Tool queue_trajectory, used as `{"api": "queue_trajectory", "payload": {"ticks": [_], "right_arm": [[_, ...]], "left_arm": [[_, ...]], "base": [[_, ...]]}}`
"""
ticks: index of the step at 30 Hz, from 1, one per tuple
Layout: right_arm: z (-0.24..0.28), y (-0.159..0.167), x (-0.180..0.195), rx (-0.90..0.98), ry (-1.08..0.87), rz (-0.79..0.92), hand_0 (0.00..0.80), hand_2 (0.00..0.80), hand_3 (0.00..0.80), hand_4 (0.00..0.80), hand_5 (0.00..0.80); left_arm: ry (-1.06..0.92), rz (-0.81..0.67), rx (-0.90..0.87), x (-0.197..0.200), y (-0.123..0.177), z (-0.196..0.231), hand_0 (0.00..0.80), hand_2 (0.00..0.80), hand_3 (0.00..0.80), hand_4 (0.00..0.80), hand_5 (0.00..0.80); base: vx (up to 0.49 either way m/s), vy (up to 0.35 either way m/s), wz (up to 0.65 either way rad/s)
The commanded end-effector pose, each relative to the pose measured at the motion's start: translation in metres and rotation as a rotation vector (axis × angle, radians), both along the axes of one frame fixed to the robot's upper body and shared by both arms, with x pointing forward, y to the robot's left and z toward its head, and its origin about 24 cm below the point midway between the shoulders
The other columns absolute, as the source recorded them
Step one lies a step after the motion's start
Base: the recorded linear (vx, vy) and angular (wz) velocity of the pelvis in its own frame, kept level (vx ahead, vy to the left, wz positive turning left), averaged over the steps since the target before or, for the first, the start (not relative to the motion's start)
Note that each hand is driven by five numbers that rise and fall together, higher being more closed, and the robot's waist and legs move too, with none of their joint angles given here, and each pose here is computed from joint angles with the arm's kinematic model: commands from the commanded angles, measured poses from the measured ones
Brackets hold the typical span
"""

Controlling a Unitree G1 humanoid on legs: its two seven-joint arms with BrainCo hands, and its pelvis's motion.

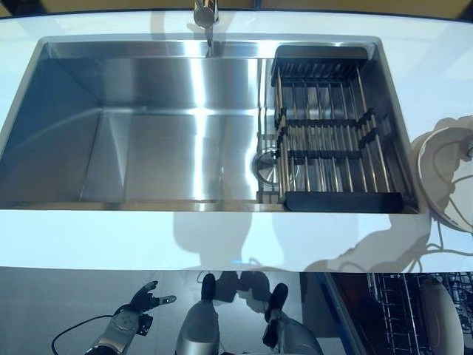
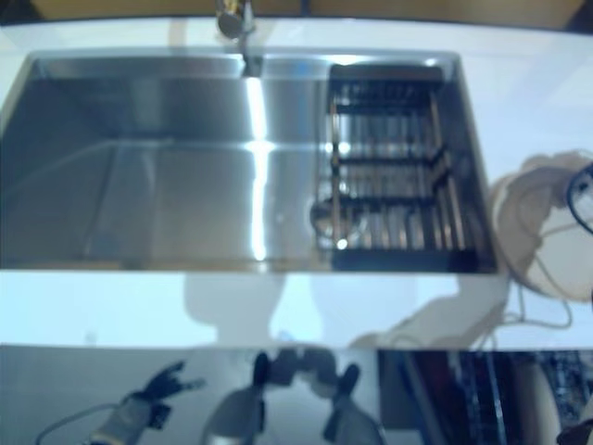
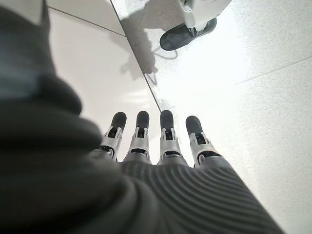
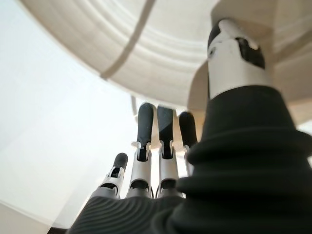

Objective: Take plates into dishwasher

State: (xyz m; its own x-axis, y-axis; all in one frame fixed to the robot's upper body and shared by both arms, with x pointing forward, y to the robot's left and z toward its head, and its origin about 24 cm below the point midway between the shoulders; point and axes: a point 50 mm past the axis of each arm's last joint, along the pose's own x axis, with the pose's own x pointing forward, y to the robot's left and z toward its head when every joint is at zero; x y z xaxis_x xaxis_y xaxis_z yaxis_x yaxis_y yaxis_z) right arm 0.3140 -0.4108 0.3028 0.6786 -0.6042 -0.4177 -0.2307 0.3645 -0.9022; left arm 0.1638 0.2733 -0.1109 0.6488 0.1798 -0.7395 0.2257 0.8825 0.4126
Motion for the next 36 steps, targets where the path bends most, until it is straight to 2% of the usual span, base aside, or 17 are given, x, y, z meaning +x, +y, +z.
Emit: {"api": "queue_trajectory", "payload": {"ticks": [1,16,21,30,36], "right_arm": [[0.050,-0.007,-0.019,-0.115,-0.129,-0.057,0.000,0.000,0.000,0.000,0.000],[0.094,0.012,-0.021,-0.092,-0.360,0.039,0.000,0.000,0.000,0.000,0.000],[0.097,0.023,-0.015,-0.143,-0.419,0.137,0.000,0.000,0.000,0.000,0.000],[0.061,0.065,0.007,-0.335,-0.355,0.423,0.000,0.000,0.000,0.000,0.000],[0.023,0.085,0.013,-0.318,-0.334,0.542,0.000,0.000,0.000,0.000,0.000]], "left_arm": [[0.045,-0.011,0.020,-0.010,0.005,-0.003,0.000,0.000,0.000,0.000,0.000],[0.130,0.043,0.051,-0.028,0.014,-0.012,0.000,0.000,0.000,0.000,0.000],[0.157,0.029,0.049,-0.030,0.008,-0.016,0.000,0.000,0.000,0.000,0.000],[0.178,0.039,0.033,-0.031,0.002,-0.020,0.000,0.000,0.000,0.000,0.000],[0.194,0.059,0.034,-0.033,0.003,-0.021,0.000,0.000,0.000,0.000,0.000]], "base": [[0.000,0.000,0.00],[-0.018,0.018,-0.13],[-0.011,0.027,-0.14],[0.002,0.018,-0.07],[-0.036,0.006,-0.03]]}}
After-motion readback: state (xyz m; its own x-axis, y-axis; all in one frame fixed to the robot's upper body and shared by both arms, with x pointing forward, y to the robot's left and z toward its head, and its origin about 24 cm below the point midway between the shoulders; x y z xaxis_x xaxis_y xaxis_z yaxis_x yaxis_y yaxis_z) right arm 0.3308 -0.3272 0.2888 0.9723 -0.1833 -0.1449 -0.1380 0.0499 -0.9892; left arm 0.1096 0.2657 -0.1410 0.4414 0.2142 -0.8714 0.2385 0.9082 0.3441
